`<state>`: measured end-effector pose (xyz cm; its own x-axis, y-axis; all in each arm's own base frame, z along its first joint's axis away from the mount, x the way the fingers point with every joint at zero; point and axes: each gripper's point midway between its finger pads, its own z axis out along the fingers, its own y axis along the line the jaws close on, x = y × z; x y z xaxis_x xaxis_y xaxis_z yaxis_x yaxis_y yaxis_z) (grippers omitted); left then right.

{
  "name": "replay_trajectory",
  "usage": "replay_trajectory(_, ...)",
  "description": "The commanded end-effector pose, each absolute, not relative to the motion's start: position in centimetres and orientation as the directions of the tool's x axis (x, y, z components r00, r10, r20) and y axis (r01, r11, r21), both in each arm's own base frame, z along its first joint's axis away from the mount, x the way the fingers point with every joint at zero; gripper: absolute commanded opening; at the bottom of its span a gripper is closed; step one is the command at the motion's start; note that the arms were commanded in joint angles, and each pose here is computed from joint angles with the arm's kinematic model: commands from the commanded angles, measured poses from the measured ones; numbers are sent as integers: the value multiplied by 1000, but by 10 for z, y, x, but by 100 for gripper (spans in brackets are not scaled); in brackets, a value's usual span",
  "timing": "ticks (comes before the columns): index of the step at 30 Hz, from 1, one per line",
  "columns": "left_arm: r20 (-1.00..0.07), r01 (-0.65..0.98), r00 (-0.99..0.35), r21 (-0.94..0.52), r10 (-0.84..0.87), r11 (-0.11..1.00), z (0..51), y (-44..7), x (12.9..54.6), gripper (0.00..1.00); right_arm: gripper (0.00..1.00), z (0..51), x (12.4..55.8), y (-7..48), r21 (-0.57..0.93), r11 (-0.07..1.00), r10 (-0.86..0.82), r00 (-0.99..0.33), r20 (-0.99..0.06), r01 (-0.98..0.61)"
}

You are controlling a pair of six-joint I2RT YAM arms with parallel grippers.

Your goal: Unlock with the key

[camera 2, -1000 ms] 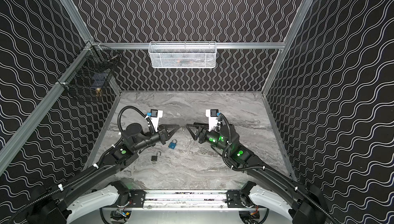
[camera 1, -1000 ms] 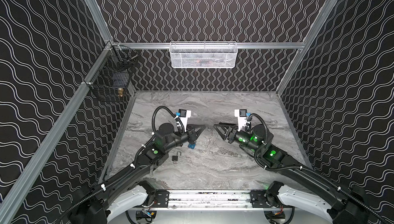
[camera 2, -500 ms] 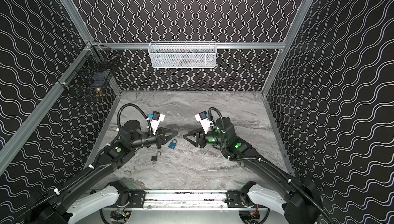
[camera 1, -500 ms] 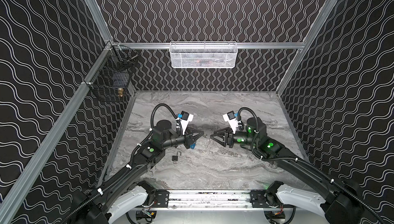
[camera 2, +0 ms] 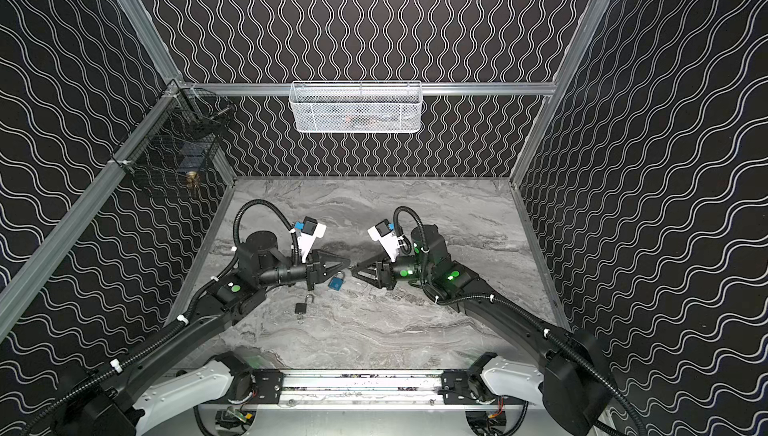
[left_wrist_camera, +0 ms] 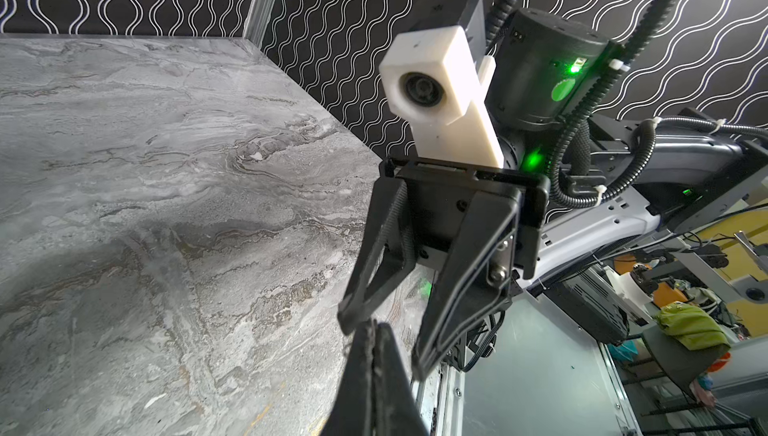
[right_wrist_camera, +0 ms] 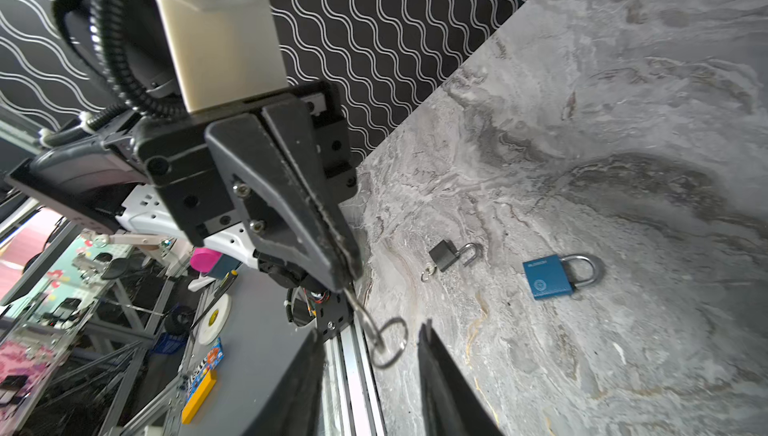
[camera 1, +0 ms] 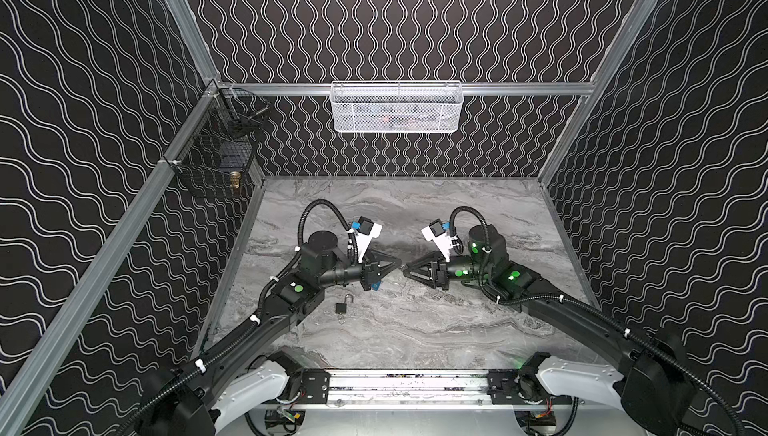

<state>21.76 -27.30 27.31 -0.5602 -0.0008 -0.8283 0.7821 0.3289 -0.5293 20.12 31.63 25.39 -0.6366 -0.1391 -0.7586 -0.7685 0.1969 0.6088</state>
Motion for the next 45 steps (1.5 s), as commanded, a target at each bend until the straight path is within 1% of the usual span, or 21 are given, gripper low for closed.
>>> replay_trajectory(1, -853, 812, -522, -503, -15, 295, 287, -276, 217, 0, 35, 269, 199, 320, 561, 139, -129, -577, -807, -816)
replay_trajectory(8, -851, 813, -524, -507, -17, 288, 288, -277, 218, 0, 25, 266, 200, 319, 555, 135, -135, -570, -810, -821)
replay_trajectory(20, -852, 817, -523, -507, -16, 274, 289, -278, 216, 0, 0, 266, 198, 317, 555, 121, -137, -568, -812, -823)
replay_trajectory(29, -854, 817, -520, -505, -22, 279, 291, -278, 217, 0, 0, 271, 199, 314, 560, 130, -111, -574, -812, -818)
replay_trajectory(30, -854, 813, -520, -504, -25, 291, 291, -277, 219, 1, 0, 270, 200, 313, 565, 141, -106, -580, -807, -813)
replay_trajectory(33, -854, 802, -519, -501, -33, 325, 293, -273, 222, 17, 0, 268, 203, 311, 580, 160, -94, -598, -796, -798)
replay_trajectory(37, -853, 774, -519, -494, -49, 396, 295, -265, 230, 31, 0, 262, 209, 305, 602, 208, -75, -626, -776, -771)
replay_trajectory(40, -847, 739, -529, -493, -59, 459, 292, -258, 236, 36, 0, 257, 212, 300, 618, 245, -61, -648, -759, -747)
replay_trajectory(45, -824, 636, -558, -499, -96, 588, 274, -239, 249, 45, 0, 241, 223, 289, 650, 361, -30, -705, -709, -669)
